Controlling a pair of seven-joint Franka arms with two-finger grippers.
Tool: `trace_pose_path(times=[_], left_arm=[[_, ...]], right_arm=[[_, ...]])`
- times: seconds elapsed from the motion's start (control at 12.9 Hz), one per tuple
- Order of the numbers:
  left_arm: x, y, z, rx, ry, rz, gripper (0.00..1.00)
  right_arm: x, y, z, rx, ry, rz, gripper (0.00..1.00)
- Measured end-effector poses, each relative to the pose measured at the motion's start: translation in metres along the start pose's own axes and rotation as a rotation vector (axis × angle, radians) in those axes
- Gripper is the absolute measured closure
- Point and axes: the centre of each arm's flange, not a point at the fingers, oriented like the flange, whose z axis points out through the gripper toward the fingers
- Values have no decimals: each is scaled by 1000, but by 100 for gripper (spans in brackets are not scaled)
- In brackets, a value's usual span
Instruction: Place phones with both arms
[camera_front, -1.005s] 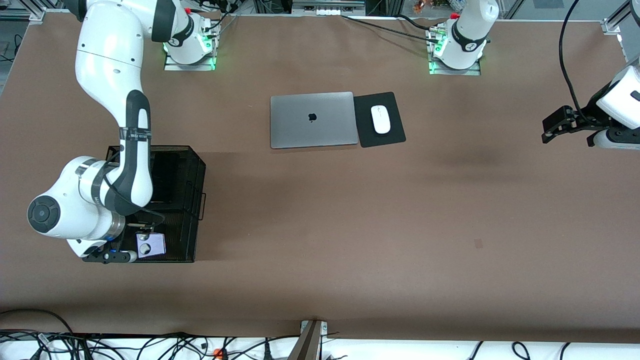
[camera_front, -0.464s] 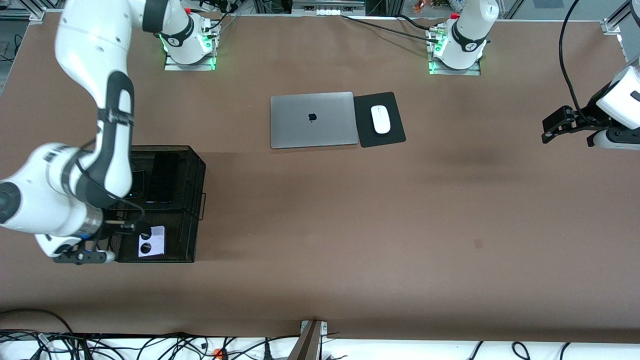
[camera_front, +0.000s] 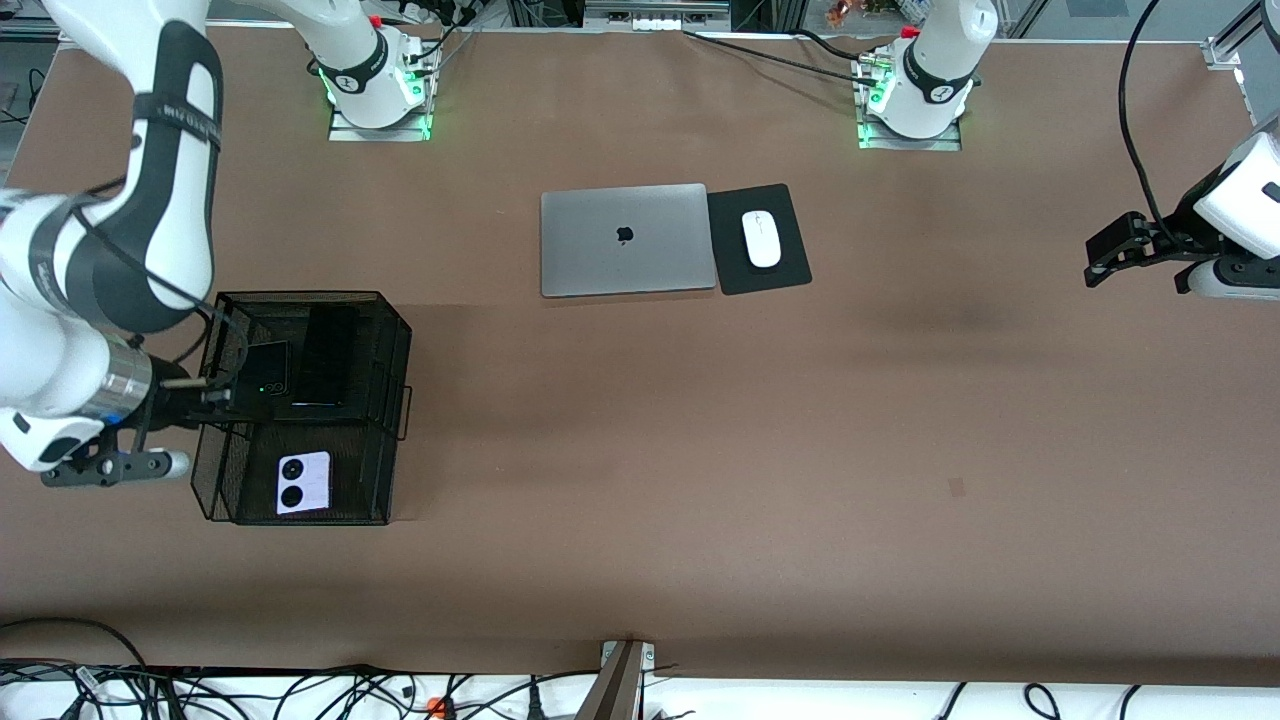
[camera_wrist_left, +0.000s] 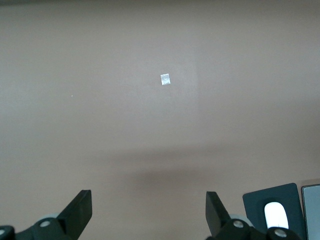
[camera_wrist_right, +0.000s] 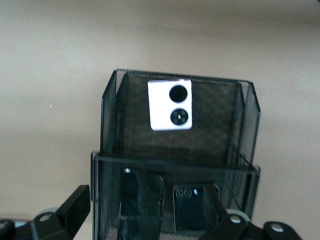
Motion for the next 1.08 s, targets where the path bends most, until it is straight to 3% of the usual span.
trace_pose_path(times=[0.39, 0.77, 1.08], left_arm=[[0, 0, 0, 0, 0, -1, 0], [0, 0, 0, 0, -1, -1, 0], [0, 0, 0, 0, -1, -1, 0]], right_arm=[[-55, 1, -52, -83, -21, 9, 0], [-126, 31, -96, -38, 9, 35, 0], [-142, 50, -109, -35, 18, 64, 0]])
